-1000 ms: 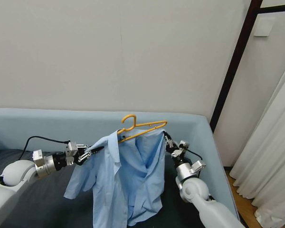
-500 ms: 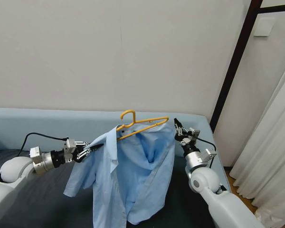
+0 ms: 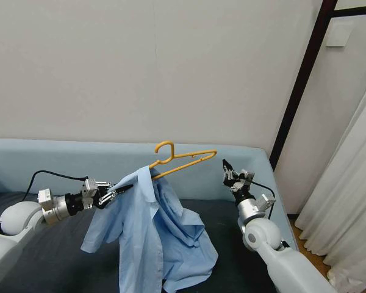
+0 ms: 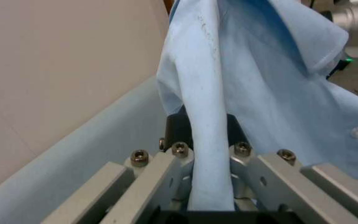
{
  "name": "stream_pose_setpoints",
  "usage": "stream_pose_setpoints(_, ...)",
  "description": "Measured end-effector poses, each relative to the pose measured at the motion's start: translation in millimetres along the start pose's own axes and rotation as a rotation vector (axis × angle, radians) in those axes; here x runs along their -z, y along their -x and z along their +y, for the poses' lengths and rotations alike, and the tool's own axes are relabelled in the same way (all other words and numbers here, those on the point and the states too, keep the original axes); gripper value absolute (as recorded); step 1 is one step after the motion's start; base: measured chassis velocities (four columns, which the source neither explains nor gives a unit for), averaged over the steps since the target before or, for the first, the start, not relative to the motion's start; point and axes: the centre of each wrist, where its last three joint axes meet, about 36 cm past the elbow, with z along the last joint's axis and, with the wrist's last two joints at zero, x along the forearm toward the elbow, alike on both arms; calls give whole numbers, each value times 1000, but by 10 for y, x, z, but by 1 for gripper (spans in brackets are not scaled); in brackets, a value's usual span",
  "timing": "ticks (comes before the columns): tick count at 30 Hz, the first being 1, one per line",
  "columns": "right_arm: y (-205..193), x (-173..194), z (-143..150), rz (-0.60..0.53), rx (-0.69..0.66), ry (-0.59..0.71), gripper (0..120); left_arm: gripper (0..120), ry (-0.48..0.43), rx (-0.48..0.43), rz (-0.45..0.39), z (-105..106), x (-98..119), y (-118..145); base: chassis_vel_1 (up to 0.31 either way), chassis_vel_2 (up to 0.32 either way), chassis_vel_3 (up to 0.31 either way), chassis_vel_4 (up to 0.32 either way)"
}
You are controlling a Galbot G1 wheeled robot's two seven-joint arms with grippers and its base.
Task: Pick up the clothes from the sofa and hang them on the clothes hanger.
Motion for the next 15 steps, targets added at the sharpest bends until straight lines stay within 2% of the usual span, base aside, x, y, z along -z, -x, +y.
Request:
stream_pose_setpoints(3, -109, -162, -6, 37, 46, -15, 2, 1, 2, 1, -1, 7, 7, 2, 0, 0, 0, 0)
stream_pose_setpoints(4, -155, -230, -14, 54, 63, -29, 5, 1, 3, 1, -1, 10, 11, 3, 0, 0, 0, 0)
stream_pose_setpoints(5, -263, -392, -32, 96, 99, -86, 14, 1, 4, 1, -1, 16, 18, 0, 0, 0, 0, 0)
stream_pose_setpoints(6, -263, -392, -32, 96, 99, -86, 14, 1, 4, 1, -1, 16, 18, 0, 0, 0, 0, 0)
stream_pose_setpoints(9, -517, -804, -82, 183, 190, -343, 26, 1, 8, 7, 1, 27, 42, -37, 0, 0, 0, 0)
stream_pose_setpoints(10, -555, -864, -81, 192, 213, -378, 30, 1, 8, 8, 2, 26, 42, -43, 0, 0, 0, 0)
stream_pose_setpoints(11, -555, -864, -81, 192, 213, -378, 30, 1, 8, 8, 2, 26, 42, -43, 0, 0, 0, 0)
stream_pose_setpoints(12, -611, -954, -56, 204, 258, -411, 34, 1, 7, 9, 3, 24, 41, -53, 0, 0, 0, 0)
stream_pose_setpoints(15, -687, -1095, 69, 194, 350, -374, 48, 1, 7, 10, 3, 16, 43, -63, 0, 0, 0, 0)
